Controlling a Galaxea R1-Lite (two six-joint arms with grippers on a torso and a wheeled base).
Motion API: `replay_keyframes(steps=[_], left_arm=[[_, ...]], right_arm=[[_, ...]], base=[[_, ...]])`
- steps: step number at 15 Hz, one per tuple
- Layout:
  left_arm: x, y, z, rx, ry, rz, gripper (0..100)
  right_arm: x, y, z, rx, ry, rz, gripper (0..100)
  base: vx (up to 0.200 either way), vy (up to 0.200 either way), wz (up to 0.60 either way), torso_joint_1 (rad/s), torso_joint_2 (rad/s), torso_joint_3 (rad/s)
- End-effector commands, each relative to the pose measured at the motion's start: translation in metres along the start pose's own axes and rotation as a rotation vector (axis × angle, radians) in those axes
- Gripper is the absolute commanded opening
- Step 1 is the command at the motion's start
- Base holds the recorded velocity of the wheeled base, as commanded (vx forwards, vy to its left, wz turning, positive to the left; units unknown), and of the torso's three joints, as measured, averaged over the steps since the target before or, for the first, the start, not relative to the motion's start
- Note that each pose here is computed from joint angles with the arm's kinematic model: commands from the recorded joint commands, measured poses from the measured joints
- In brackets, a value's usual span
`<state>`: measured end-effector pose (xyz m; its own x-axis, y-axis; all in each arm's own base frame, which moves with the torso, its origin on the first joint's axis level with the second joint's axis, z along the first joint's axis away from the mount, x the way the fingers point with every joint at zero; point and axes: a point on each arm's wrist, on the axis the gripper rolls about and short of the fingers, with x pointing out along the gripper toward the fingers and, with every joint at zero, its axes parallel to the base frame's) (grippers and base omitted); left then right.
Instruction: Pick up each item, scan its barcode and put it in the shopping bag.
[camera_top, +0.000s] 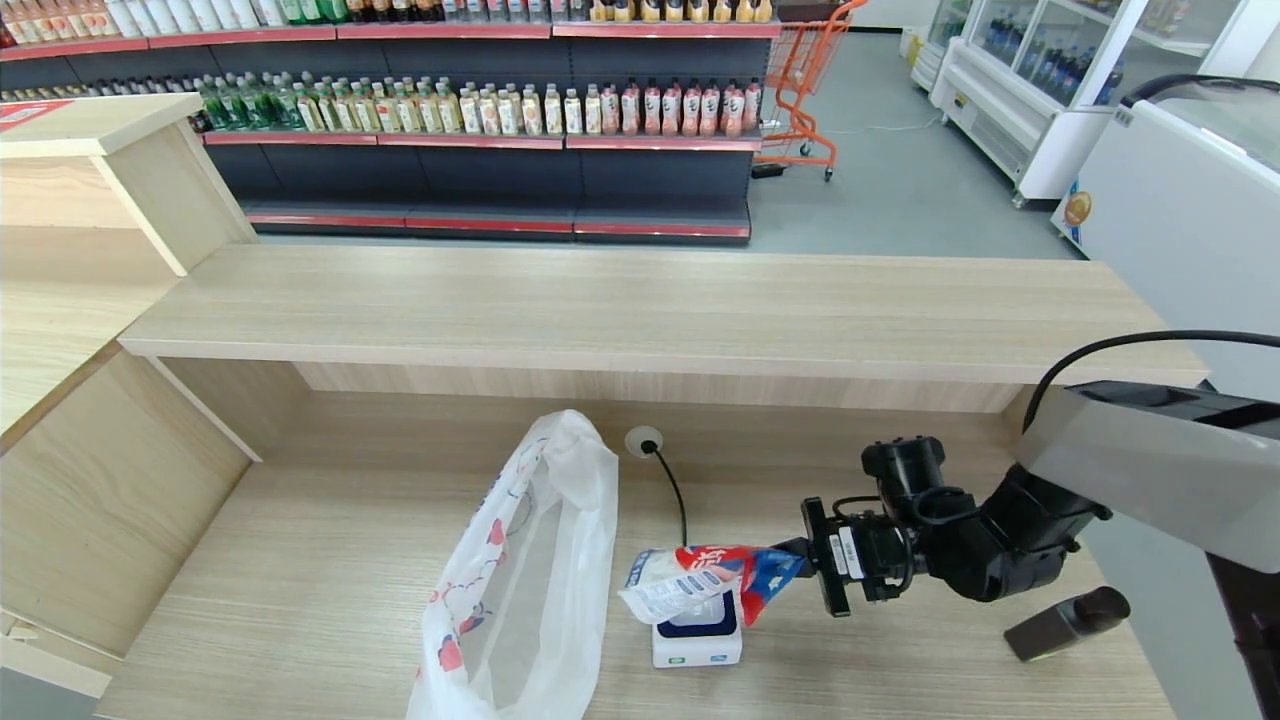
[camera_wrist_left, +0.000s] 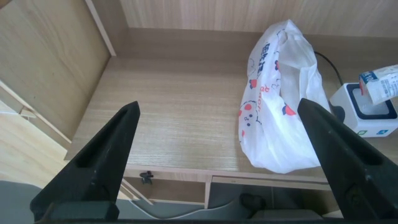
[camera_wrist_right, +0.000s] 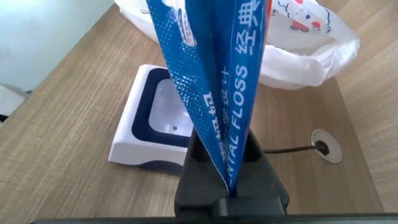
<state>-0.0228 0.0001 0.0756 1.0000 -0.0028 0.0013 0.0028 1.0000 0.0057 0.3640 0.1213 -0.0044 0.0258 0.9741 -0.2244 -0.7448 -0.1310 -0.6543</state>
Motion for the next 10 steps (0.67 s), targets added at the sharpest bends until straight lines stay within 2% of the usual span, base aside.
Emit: replay_keyframes(steps=[1, 10], left_arm=[[0.0001, 0.0000, 0.0001, 0.000, 0.001, 0.000, 100], [0.0001, 0.0000, 0.0001, 0.000, 0.001, 0.000, 100]], right_arm=[[0.0137, -0.0005, -0.0088, -0.011, -0.014, 0.016, 0], [0.0177, -0.0007, -0.0128, -0.048, 0.015, 0.014, 0]], base=[[0.000, 0.000, 0.00, 0.000, 0.00, 0.000], [0.000, 0.000, 0.00, 0.000, 0.00, 0.000]])
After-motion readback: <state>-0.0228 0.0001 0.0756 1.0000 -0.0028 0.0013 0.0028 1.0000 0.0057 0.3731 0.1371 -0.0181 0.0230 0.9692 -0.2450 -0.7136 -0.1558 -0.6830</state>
